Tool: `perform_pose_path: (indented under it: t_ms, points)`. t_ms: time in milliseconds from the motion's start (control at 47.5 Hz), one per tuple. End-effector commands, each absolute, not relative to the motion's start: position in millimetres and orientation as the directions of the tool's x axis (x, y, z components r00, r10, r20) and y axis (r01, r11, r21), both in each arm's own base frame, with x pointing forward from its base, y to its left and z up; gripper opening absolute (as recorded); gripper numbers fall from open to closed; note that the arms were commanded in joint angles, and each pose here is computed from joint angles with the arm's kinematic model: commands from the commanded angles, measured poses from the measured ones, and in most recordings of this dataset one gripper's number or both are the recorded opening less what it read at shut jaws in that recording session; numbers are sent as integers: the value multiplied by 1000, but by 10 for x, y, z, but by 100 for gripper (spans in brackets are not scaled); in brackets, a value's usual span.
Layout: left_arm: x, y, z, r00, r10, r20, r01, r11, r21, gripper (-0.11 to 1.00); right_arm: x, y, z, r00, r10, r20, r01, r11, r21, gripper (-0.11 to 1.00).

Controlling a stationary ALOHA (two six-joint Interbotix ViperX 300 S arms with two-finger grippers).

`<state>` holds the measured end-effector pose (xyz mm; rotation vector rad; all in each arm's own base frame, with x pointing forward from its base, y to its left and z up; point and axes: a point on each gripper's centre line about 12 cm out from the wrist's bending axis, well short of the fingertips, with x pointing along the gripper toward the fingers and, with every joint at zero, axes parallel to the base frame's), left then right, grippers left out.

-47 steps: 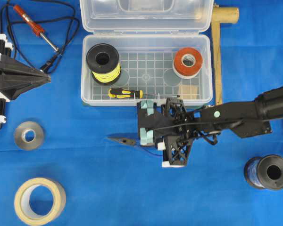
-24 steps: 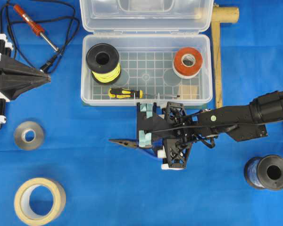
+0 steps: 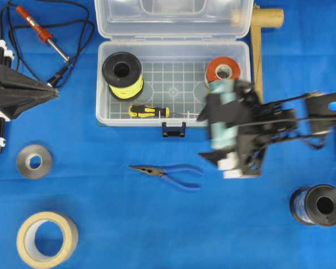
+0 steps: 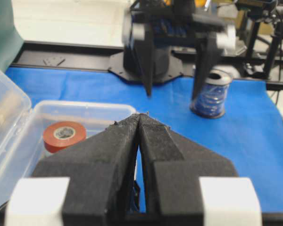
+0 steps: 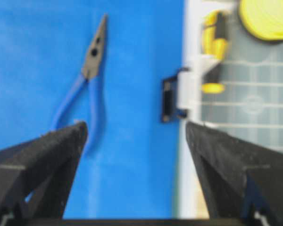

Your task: Pick the nipper from the toolbox among several items.

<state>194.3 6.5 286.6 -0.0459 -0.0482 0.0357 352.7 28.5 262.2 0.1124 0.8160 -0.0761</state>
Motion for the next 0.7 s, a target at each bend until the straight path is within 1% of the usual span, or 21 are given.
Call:
perform_pose_path:
  t_ms: [0, 84, 147, 253, 442, 548, 674]
  points:
    - [1951, 68, 2905, 998, 38, 58, -36, 998, -48, 0, 3301, 211, 2866, 738, -36, -674, 111, 991, 68, 83]
    - [1951, 68, 2903, 998, 39, 57, -36, 998, -51, 0, 3101, 181, 2910, 772, -32, -635, 105, 991, 77, 83]
    - [1945, 68, 2911, 997, 39, 61, -36, 998, -51, 0, 2935, 172, 2971, 815, -19, -580, 89, 992, 93, 83]
    - [1945, 65, 2902, 998, 37, 58, -34, 998, -51, 0, 2683, 164, 2965, 860, 0, -510, 65, 992, 109, 83]
    - [1944, 59, 2888, 998, 34, 53, -31, 998, -50, 0, 2235, 112, 2792, 909, 13, -416, 45, 991, 129, 83]
    - [1940, 59, 2885, 998, 34, 53, -31, 998, -51, 0, 2042, 67, 2691, 926, 5, -377, 50, 989, 137, 83]
    - [1940, 53, 2878, 998, 31, 52, -28, 998, -51, 0, 1897, 10, 2599, 937, -16, -350, 69, 988, 141, 83]
